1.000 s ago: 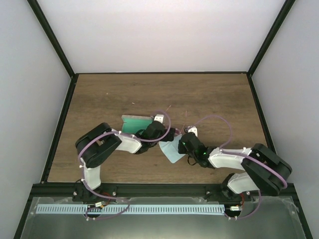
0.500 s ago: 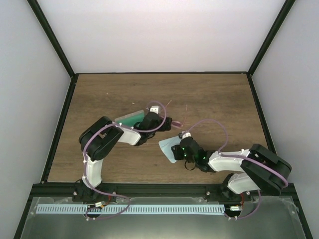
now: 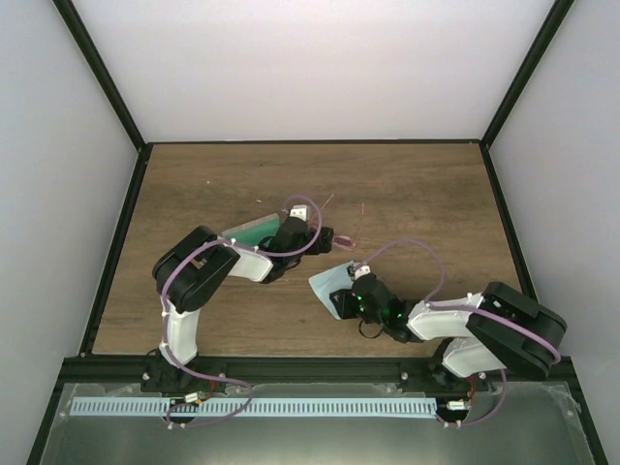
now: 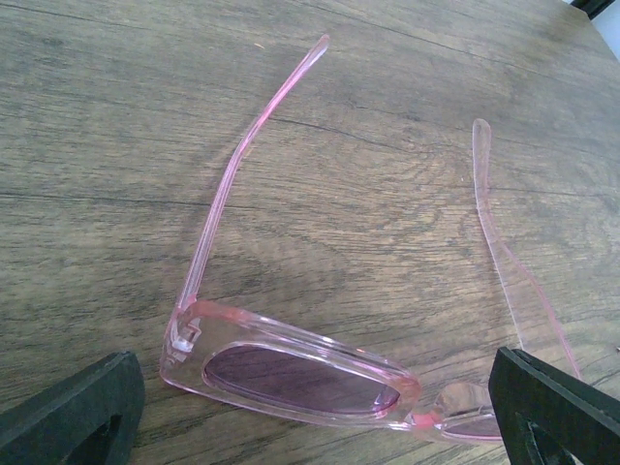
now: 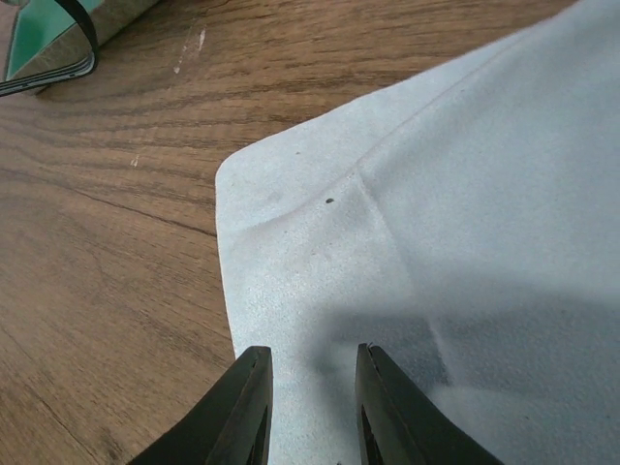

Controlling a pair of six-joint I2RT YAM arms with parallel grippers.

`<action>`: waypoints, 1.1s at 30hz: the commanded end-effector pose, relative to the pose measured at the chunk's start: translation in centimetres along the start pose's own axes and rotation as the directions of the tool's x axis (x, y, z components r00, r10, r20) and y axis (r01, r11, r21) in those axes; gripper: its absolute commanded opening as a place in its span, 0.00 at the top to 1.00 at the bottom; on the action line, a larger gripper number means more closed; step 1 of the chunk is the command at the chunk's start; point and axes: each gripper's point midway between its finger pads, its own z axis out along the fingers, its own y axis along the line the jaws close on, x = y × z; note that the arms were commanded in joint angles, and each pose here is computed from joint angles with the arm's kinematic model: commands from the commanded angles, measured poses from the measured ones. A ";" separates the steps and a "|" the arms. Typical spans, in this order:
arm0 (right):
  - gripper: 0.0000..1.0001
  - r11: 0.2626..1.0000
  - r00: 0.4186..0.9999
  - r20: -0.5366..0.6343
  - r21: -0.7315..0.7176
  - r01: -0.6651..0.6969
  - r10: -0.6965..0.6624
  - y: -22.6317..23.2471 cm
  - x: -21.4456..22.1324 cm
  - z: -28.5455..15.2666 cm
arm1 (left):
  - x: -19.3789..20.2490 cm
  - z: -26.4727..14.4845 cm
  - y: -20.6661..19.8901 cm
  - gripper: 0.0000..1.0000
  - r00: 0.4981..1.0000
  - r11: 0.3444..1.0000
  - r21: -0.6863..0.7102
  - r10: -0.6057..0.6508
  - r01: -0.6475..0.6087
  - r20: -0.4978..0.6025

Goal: Organize the sunglasses
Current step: Adjust the glasses cleaning cloth at the center of the board.

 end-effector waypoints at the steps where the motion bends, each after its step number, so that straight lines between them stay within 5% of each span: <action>1: 0.74 0.992 0.998 -0.058 0.123 -0.015 0.023 -3.1 2.2 -0.8 | 1.0 -0.5 0.9 0.00 0.999 1.000 -0.018 -0.006 0.005 -0.035; 10: 0.70 0.947 0.996 -0.005 0.310 -0.087 0.093 -6.8 1.6 -3.1 | 1.4 -0.7 0.3 0.00 0.999 1.000 0.017 -0.013 0.014 -0.052; 15: 0.69 0.954 0.995 0.039 0.280 -0.104 0.096 -6.3 0.3 -3.7 | 2.0 -0.9 -0.2 0.00 0.998 0.999 0.053 -0.004 0.007 -0.069; 23: 0.66 0.962 0.959 0.267 0.226 -0.154 0.091 -5.3 -4.3 -8.4 | 1.8 -3.6 -4.5 0.29 0.993 0.992 0.054 0.114 -0.112 -0.030; 33: 0.60 0.963 0.899 0.422 0.172 -0.209 0.120 -5.5 -6.8 -12.4 | 5.7 -3.3 -10.5 0.30 0.977 0.950 0.306 0.117 -0.058 -0.178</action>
